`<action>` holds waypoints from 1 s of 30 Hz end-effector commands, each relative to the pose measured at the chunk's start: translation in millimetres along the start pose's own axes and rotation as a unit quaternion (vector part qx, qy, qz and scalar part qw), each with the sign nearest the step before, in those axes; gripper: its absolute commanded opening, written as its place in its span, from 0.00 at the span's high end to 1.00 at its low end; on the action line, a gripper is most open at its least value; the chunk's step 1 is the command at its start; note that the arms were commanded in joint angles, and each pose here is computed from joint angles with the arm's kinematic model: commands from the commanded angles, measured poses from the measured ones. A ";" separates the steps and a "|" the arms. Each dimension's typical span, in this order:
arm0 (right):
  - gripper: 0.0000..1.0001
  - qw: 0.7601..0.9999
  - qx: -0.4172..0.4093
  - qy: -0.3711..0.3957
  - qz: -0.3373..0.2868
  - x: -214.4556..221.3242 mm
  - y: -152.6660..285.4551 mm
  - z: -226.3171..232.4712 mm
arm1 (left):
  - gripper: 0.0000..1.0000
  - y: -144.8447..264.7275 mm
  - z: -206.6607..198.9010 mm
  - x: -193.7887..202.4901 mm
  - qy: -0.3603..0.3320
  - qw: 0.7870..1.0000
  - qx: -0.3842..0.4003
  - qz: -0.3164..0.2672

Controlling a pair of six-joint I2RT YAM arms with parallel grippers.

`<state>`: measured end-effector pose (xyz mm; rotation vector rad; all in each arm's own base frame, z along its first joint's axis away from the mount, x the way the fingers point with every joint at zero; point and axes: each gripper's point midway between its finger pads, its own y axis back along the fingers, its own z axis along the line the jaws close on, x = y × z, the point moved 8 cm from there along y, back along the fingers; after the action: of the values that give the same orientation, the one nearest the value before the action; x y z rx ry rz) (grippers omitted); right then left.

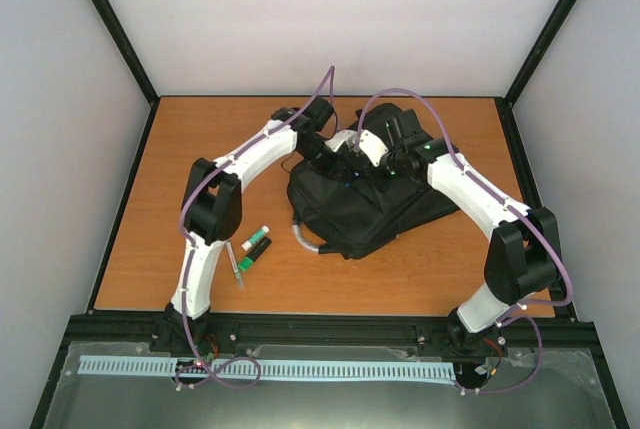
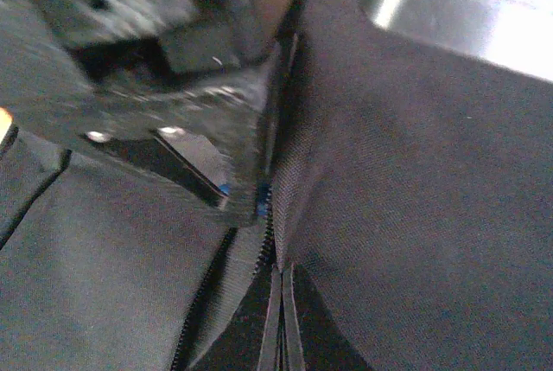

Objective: Pack the student bag
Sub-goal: Place the stationery in the student bag.

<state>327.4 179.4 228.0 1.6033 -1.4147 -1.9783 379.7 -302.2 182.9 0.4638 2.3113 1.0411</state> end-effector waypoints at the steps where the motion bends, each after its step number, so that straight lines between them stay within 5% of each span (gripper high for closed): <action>1: 0.97 0.999 -0.026 0.009 -0.020 -5.3 5.5 11.0 | 0.66 42.2 -23.6 -3.6 -0.048 0.997 -0.016 -0.051; 6: 0.97 0.999 -0.028 0.006 -0.022 -3.5 4.0 11.9 | 0.62 48.9 -25.4 16.0 -0.054 0.997 -0.035 -0.048; 11: 0.97 0.999 -0.029 0.006 -0.025 -4.3 4.1 12.0 | 0.91 33.9 -19.3 36.5 -0.036 0.999 -0.012 -0.021; 14: 0.97 0.999 -0.029 0.006 -0.025 -4.3 4.4 11.9 | 0.99 23.8 -16.5 44.3 -0.023 1.000 0.012 -0.015; 21: 0.97 0.999 -0.029 0.008 -0.025 -2.6 5.2 13.0 | 0.99 4.9 -5.0 33.6 -0.008 1.000 0.026 -0.007; 30: 0.97 0.999 -0.032 0.007 -0.019 2.0 4.7 15.7 | 0.98 1.5 3.9 -29.0 -0.049 0.997 -0.001 -0.053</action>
<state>322.4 179.7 217.9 1.5812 -1.3849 -1.9944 376.6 -302.0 164.2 0.4823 2.3053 1.0061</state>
